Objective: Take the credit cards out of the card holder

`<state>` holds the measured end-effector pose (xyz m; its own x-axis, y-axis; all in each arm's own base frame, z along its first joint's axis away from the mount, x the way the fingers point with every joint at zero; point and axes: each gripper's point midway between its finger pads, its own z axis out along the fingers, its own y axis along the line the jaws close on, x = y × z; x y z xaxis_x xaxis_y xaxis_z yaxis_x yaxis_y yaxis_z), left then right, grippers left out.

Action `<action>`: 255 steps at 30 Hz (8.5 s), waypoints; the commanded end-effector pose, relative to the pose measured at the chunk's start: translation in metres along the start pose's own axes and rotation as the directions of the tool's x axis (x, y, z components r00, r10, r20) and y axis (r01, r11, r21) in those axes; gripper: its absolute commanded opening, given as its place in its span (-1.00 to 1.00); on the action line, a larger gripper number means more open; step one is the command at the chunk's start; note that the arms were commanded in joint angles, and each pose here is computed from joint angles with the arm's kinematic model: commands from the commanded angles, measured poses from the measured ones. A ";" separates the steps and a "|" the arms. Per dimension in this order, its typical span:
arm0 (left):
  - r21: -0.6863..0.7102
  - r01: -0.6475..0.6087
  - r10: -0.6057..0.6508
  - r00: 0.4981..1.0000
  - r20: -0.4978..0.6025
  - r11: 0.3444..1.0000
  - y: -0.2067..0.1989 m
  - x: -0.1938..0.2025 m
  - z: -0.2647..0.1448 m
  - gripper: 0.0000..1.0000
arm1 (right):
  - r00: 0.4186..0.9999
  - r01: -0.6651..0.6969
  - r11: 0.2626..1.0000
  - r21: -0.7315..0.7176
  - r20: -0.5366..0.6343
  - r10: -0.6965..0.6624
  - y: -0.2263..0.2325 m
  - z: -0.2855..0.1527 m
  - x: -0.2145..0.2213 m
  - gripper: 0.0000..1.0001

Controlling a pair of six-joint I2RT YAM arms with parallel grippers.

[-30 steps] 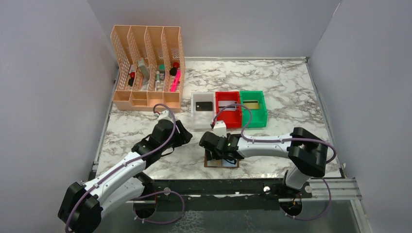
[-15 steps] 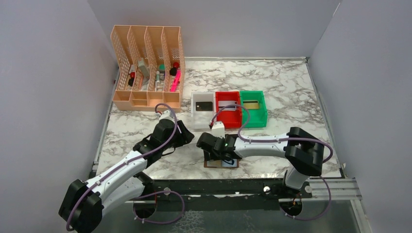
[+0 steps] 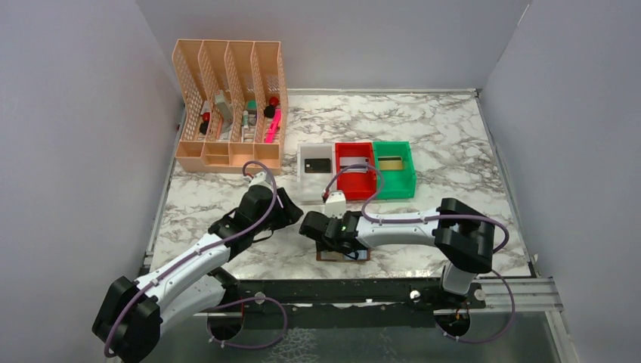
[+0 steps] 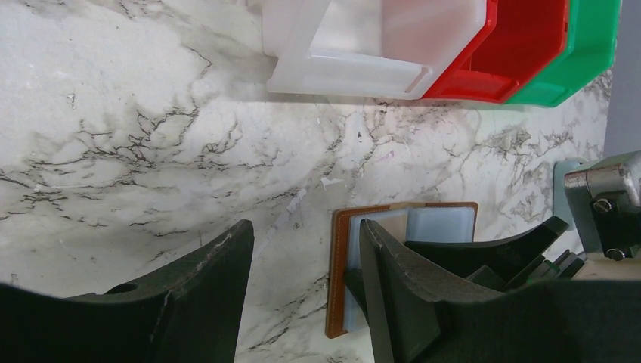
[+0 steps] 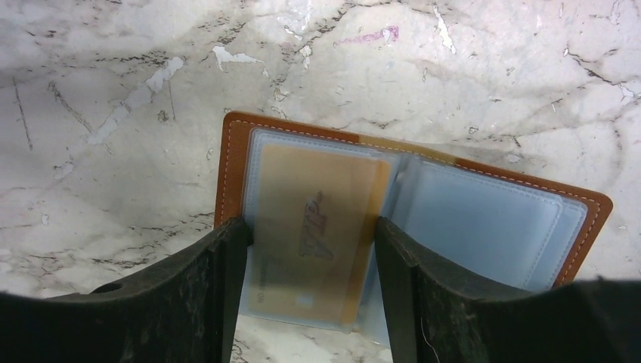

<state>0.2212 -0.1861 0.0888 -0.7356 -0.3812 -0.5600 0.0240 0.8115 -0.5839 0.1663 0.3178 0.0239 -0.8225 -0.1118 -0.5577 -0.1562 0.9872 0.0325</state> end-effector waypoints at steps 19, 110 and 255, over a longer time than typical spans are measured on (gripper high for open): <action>0.080 0.012 -0.009 0.999 -0.048 0.997 -0.014 0.008 0.006 0.14 | 0.997 -0.077 0.980 -0.186 -0.032 0.073 0.004 -0.009 0.005 0.45; 0.086 0.016 -0.012 0.999 -0.046 0.996 -0.017 0.006 0.008 0.15 | 0.998 0.040 0.999 -0.035 -0.048 -0.042 -0.026 0.023 0.025 0.18; 0.346 -0.155 0.303 0.850 -0.431 0.925 -0.094 0.107 0.043 -0.77 | 0.960 -0.240 0.873 -0.424 0.032 0.279 -0.068 -0.057 -0.016 -0.13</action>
<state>0.1559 -0.3286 0.0533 -0.9292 0.1407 -0.3417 0.3542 0.6025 -0.7152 0.1635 0.2541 0.0932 -0.8005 0.1886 -0.5689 -0.1918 0.8187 0.5413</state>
